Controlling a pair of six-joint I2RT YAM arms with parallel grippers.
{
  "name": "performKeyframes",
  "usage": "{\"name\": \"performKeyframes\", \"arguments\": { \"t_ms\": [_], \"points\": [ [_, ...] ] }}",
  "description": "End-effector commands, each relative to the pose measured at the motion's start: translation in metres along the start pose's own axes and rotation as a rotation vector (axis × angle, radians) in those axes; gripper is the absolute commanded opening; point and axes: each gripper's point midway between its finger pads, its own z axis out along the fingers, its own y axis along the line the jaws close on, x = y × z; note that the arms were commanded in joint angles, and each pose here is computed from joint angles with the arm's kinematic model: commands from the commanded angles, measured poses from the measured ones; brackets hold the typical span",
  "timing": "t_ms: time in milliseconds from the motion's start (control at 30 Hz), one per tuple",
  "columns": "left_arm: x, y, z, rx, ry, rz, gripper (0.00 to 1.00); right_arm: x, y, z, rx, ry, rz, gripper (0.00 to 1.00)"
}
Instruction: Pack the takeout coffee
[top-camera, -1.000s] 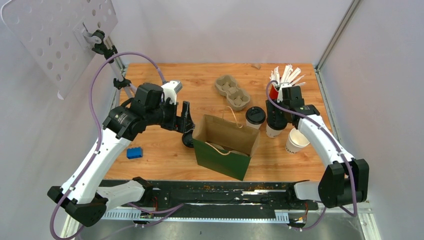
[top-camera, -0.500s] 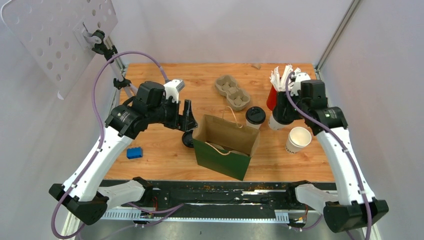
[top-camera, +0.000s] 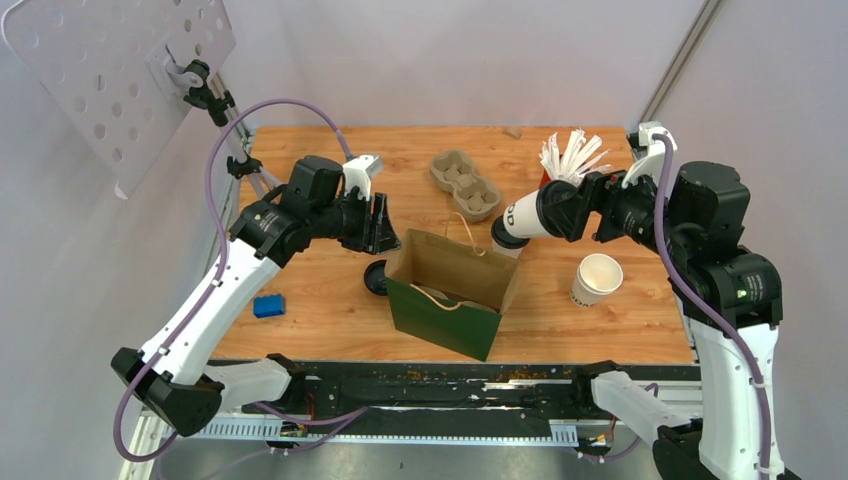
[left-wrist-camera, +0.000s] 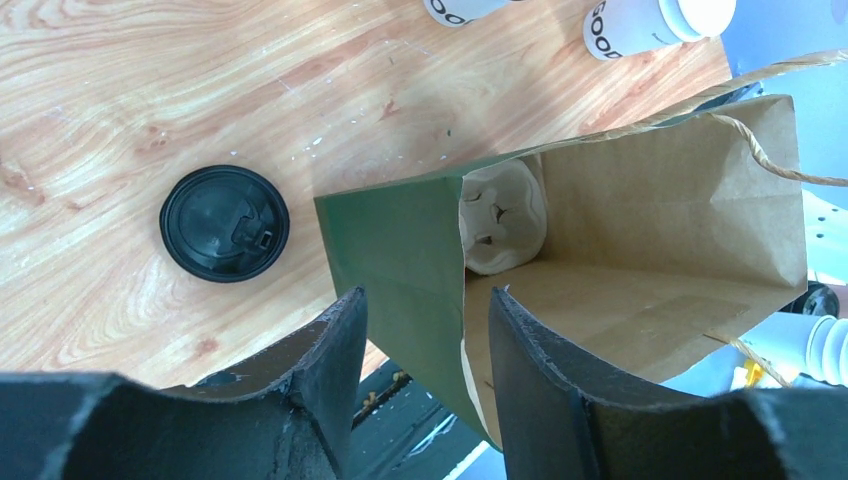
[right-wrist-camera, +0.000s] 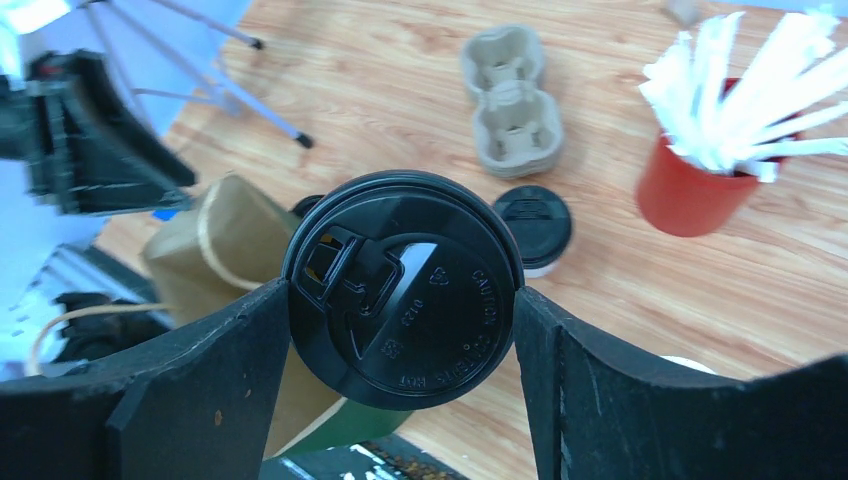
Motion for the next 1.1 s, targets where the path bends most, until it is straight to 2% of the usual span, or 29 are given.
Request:
{"name": "performKeyframes", "arguments": {
  "t_ms": [0,233,333,600,800,900,1067],
  "points": [
    [-0.009,-0.008,0.003,0.045,-0.03,0.028,0.54,-0.005,0.045,-0.02,-0.21,-0.011,0.066,0.58],
    [-0.005,-0.003,0.011,0.019,0.005,0.033,0.52,0.01,0.086,-0.037,-0.46,-0.023,0.109,0.57],
    [-0.005,-0.003,0.014,0.017,0.019,0.033,0.48,0.017,0.093,-0.043,-0.502,-0.012,0.107,0.57],
    [-0.007,-0.011,0.019,0.054,0.02,0.006,0.31,0.033,0.096,-0.038,-0.549,0.021,0.098,0.57],
    [-0.003,-0.014,0.022,0.077,0.037,-0.013,0.08,0.045,0.095,-0.025,-0.553,0.054,0.067,0.57],
    [-0.003,-0.016,0.022,0.087,0.039,-0.018,0.01,0.054,0.1,-0.017,-0.547,0.075,0.027,0.57],
    [-0.007,-0.024,0.022,0.128,0.009,-0.044,0.0,0.074,0.115,0.003,-0.522,0.129,-0.099,0.57]
  ]
}}
